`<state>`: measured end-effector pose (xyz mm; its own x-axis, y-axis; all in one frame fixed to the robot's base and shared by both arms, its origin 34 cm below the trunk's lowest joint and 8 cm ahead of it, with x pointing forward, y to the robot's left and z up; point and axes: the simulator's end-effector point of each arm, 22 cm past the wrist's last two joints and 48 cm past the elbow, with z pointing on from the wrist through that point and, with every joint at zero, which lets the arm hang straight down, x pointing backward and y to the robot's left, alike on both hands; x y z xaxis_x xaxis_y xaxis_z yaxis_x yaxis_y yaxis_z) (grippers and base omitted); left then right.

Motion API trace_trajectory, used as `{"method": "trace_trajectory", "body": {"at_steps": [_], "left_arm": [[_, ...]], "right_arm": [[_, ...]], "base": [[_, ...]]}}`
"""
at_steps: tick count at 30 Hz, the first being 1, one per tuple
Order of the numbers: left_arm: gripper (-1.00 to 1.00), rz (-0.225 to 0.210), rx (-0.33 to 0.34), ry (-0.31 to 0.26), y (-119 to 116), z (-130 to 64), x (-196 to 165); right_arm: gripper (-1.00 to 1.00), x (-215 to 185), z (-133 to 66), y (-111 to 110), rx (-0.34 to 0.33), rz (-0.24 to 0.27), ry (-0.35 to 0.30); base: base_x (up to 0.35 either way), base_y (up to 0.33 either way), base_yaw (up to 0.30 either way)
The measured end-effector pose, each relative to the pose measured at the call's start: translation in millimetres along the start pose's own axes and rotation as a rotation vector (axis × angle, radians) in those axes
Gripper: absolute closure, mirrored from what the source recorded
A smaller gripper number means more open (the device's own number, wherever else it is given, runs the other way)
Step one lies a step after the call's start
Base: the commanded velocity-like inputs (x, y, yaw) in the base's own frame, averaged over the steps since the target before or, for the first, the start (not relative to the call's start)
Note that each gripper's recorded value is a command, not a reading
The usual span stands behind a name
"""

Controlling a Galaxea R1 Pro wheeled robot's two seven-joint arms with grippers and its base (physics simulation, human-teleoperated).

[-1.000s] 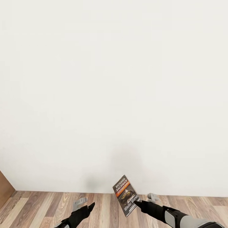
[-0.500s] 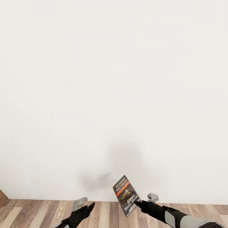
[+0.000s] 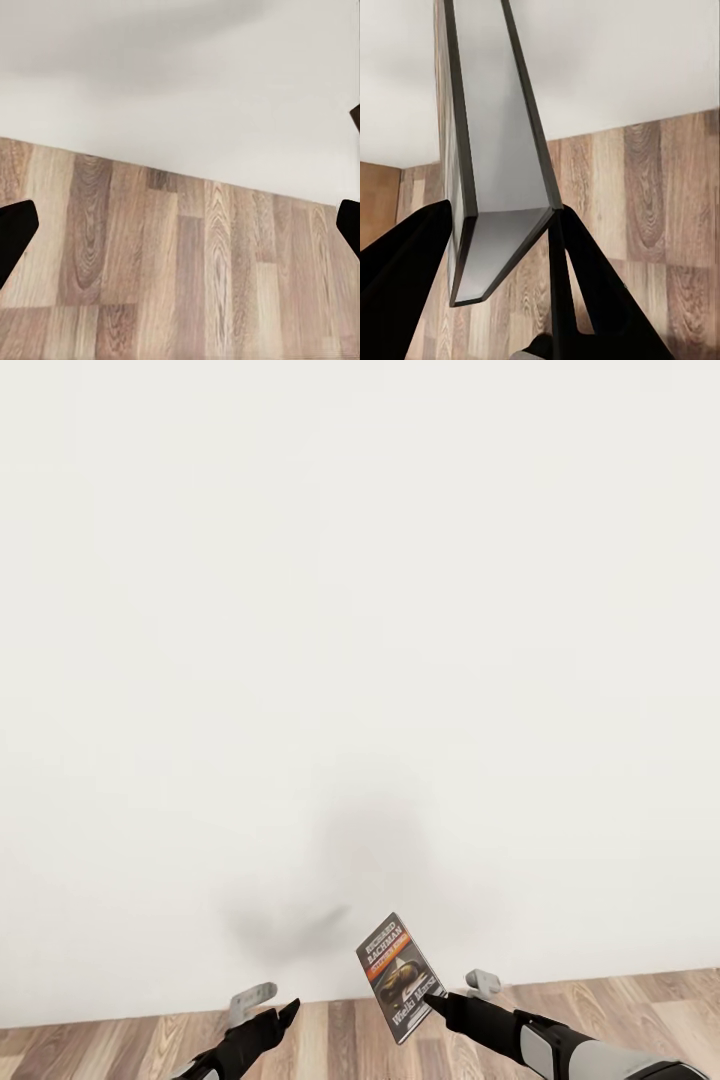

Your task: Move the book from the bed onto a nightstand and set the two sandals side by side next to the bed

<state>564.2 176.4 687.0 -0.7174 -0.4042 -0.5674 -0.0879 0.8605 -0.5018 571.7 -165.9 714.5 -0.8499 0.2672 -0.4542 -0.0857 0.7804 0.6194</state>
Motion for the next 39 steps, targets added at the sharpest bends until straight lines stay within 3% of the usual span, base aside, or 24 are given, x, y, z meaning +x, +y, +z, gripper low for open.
{"method": "trace_trajectory", "body": {"at_steps": [8,24,28,31,36,39], "left_arm": [[-1.00,-0.002,-0.002,0.005,1,0.3,3],[-1.00,-0.002,-0.002,0.006,1,0.3,3],[-1.00,-0.002,-0.002,0.006,1,0.2,3],[-1.00,-0.002,-0.002,0.006,2,0.4,3],[-1.00,-0.003,-0.003,0.008,2,0.9,4],[-1.00,-0.003,-0.004,0.009,2,1.0,4]], "right_arm": [[1.00,2,0.5,-1,0.002,0.002,0.004],[1.00,3,1.0,-1,0.001,0.002,0.006],[1.00,22,-3.4,-10,0.019,-0.030,0.062],[1.00,33,-3.8,-10,0.017,-0.013,0.065],[1.00,27,-2.2,-9,0.016,-0.084,0.099],[1.00,23,-0.6,-6,0.008,-0.095,0.095]], "base": [[0.126,0.000,-0.225],[0.273,0.000,-0.014],[0.252,0.000,0.000],[0.078,0.000,-0.012],[0.010,0.000,-0.179],[0.002,0.000,-0.237]]}}
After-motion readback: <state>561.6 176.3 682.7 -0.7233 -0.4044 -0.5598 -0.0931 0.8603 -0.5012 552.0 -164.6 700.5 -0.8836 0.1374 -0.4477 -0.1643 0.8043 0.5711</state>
